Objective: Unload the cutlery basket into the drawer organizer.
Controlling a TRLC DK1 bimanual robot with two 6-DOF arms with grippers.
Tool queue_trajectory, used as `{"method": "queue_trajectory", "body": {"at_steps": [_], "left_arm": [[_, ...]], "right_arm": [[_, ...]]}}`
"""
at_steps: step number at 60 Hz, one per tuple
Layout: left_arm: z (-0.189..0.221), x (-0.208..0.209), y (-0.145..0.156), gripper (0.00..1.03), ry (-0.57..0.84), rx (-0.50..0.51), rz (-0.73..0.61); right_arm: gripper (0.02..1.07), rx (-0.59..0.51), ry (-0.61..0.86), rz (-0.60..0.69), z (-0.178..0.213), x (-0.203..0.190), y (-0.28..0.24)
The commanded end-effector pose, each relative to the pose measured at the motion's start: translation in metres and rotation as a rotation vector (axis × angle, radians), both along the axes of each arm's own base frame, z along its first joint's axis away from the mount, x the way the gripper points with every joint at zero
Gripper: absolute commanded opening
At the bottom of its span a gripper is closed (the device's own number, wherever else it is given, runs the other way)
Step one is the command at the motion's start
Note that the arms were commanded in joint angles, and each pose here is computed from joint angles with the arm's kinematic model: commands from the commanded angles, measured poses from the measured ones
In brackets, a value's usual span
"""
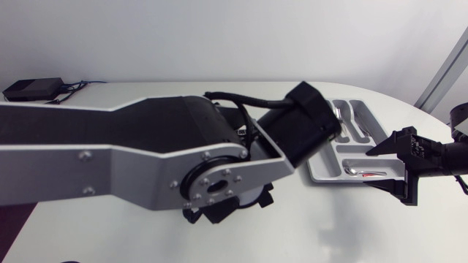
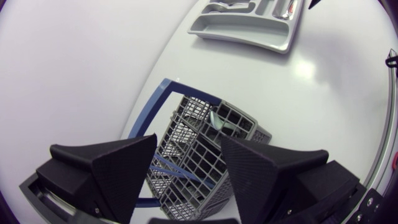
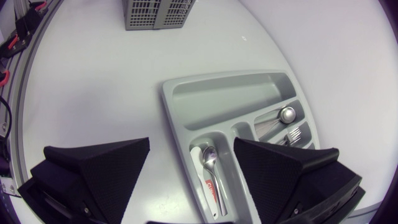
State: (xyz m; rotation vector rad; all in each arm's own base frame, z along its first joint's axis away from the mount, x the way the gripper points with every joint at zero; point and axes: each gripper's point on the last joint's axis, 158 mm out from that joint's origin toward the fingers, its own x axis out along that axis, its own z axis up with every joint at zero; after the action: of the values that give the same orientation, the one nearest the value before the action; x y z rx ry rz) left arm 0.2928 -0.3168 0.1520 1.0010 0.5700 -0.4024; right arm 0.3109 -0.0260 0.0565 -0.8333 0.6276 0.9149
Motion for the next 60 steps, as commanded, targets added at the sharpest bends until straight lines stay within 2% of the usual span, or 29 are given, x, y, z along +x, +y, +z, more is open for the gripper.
{"method": "queue_trajectory", "body": {"at_steps": [1, 11, 23, 31, 40, 60], "left_arm": [[0.007, -0.008, -0.010, 0.82, -0.017, 0.019, -0.013], [0.015, -0.014, -0.018, 0.82, -0.024, 0.050, -0.025], [0.009, -0.025, -0.031, 0.88, -0.012, 0.048, -0.016], [-0.003, -0.037, -0.045, 0.91, 0.094, 0.025, -0.059], [-0.022, -0.033, -0.039, 0.98, 0.123, 0.078, -0.027], [-0.044, -0.006, -0.011, 0.96, 0.121, 0.146, 0.078]], "right_arm": [[1.02, 0.022, 0.009, -0.004, -0.002, -0.006, 0.008], [1.02, 0.036, 0.022, -0.003, -0.003, -0.008, 0.016], [1.02, 0.037, 0.023, 0.001, -0.003, -0.011, 0.020], [1.02, 0.039, 0.025, -0.001, -0.004, -0.013, 0.021], [1.02, 0.041, 0.030, -0.004, -0.008, -0.015, 0.020], [1.02, 0.047, 0.028, -0.009, -0.008, -0.011, 0.018]]}}
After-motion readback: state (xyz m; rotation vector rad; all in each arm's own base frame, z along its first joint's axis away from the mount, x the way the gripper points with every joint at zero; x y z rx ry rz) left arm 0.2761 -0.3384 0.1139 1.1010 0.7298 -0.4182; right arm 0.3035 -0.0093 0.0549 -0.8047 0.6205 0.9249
